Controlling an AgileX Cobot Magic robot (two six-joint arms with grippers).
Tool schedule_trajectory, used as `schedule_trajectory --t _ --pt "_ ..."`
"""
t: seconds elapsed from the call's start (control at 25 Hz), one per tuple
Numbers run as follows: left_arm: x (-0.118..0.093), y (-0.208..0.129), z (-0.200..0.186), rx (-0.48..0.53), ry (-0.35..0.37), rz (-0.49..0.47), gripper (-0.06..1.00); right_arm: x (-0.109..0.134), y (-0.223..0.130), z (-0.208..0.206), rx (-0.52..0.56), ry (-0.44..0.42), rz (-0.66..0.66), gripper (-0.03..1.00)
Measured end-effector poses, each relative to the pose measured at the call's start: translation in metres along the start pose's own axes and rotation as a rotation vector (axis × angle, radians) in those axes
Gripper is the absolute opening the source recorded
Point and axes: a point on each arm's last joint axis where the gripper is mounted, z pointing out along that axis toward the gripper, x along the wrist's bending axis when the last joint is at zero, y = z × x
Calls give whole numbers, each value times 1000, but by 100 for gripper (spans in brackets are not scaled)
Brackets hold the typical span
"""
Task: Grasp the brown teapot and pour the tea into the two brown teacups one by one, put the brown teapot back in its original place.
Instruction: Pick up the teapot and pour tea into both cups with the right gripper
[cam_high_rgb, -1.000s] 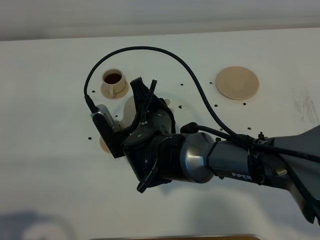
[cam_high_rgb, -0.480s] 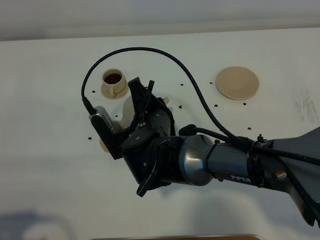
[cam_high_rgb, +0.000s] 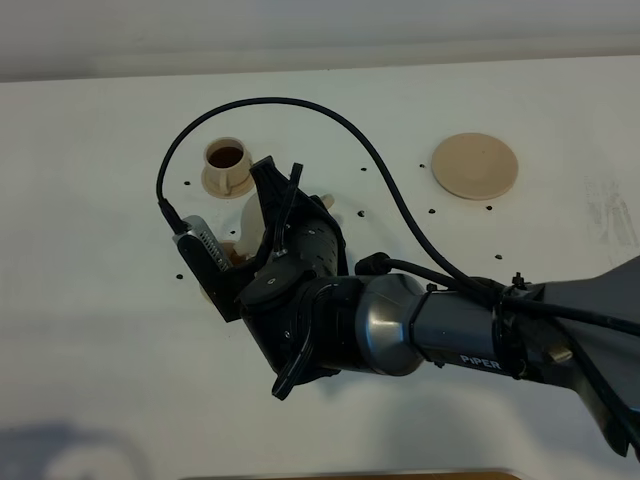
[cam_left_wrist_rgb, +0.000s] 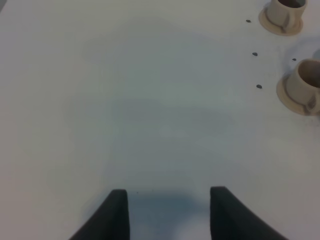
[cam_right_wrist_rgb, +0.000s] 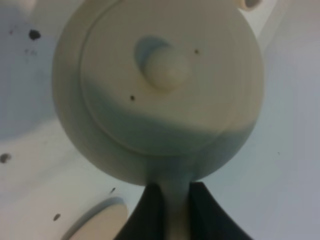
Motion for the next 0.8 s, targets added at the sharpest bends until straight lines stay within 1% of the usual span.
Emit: schedule_trajectory --t 0.8 --pt "0 0 0 0 0 0 44 -2 2 -3 9 -28 -25 9"
